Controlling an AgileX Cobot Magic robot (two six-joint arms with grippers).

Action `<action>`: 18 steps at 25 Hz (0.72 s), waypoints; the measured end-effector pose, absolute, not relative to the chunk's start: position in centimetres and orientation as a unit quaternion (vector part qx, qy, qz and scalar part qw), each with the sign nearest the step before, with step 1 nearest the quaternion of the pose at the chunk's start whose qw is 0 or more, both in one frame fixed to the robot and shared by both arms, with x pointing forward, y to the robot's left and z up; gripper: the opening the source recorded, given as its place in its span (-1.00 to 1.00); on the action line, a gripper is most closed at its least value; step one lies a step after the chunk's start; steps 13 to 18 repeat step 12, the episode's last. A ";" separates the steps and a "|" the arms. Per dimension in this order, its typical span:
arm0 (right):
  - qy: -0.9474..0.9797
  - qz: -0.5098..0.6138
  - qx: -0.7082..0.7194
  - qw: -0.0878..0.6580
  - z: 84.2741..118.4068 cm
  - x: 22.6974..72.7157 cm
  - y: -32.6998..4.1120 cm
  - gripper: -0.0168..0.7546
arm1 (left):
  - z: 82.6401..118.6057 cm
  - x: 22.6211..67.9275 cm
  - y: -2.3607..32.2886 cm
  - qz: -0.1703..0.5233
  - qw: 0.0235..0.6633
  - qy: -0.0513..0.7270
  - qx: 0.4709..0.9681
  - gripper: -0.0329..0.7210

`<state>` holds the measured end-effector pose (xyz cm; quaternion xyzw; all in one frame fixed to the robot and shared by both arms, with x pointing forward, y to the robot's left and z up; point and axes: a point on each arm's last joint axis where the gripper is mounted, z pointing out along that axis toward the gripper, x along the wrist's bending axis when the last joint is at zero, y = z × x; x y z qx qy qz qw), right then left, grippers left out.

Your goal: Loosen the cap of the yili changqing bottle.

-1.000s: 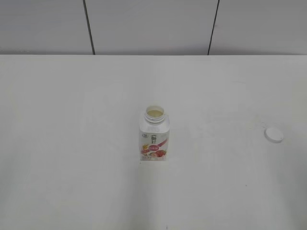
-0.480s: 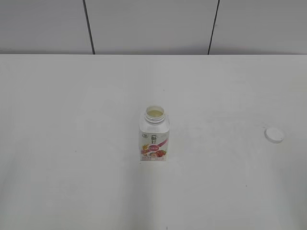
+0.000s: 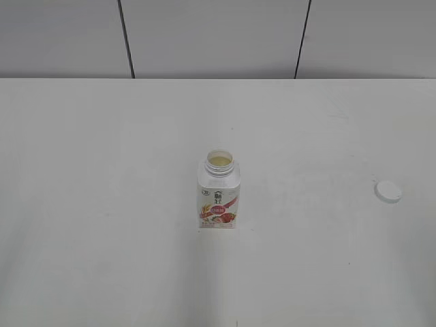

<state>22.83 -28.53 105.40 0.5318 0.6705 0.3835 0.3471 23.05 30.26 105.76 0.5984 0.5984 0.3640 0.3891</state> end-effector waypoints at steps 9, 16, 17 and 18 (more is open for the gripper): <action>0.670 0.385 0.532 0.346 105.4 22.8 -28.5 0.42 | 105.7 23.1 30.3 0.364 0.389 0.599 0.598 0.44; 0.670 0.385 0.532 0.346 105.4 22.8 -28.5 0.42 | 105.7 23.1 30.3 0.364 0.389 0.599 0.598 0.44; 0.670 0.385 0.532 0.346 105.4 22.8 -28.5 0.42 | 105.7 23.1 30.3 0.364 0.389 0.599 0.598 0.44; 0.670 0.385 0.532 0.346 105.4 22.8 -28.5 0.42 | 105.7 23.1 30.3 0.364 0.389 0.599 0.598 0.44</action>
